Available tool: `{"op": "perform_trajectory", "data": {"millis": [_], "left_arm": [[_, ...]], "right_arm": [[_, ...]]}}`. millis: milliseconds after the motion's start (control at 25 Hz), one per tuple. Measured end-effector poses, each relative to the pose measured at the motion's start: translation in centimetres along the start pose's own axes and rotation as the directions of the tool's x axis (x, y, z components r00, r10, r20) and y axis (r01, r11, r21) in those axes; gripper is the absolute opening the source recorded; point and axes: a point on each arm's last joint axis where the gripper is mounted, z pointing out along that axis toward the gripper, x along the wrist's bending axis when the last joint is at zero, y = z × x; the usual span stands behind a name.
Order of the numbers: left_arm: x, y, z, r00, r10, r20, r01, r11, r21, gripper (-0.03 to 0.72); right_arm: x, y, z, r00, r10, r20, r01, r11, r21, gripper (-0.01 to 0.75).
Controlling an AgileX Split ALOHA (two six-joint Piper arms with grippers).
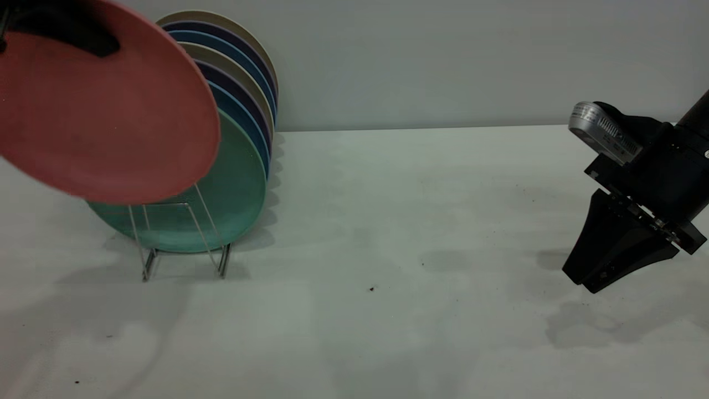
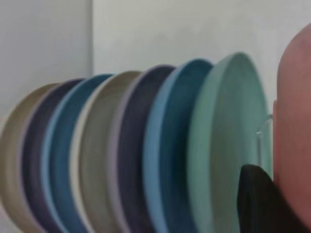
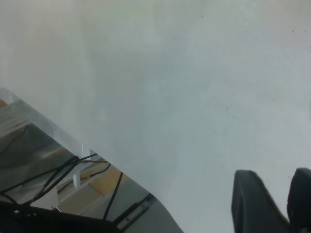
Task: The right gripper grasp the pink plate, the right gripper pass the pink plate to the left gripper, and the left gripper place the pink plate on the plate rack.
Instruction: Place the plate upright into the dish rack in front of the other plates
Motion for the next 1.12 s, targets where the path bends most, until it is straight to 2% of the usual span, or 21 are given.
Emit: {"op": "perform_trajectory", "data": {"millis": [160, 480, 800, 1120], "left_arm": [[0.1, 0.0, 0.0, 0.999, 0.045, -0.014, -0.046, 0.999, -0.003, 0.124], [0.6, 0.4, 0.3, 0.998, 0.026, -0.064, -0.030, 0.998, -0.058, 0.124], [0.1, -0.1, 2.0, 1.000, -0.003, -0.029, 0.001, 0.998, -0.061, 0.124], [0.2, -0.2, 2.0, 0.999, -0.006, -0.036, 0.004, 0.998, -0.058, 0.124]], "right_arm": [[0.0, 0.0, 0.0, 1.000, 0.000, 0.000, 0.000, 1.000, 0.000, 0.201], [0.0, 0.0, 0.0, 1.000, 0.001, 0.000, -0.001, 1.000, 0.000, 0.204], [0.0, 0.0, 0.0, 1.000, 0.000, -0.001, 0.000, 1.000, 0.003, 0.204], [0.0, 0.0, 0.0, 1.000, -0.001, 0.000, 0.001, 1.000, 0.005, 0.209]]}}
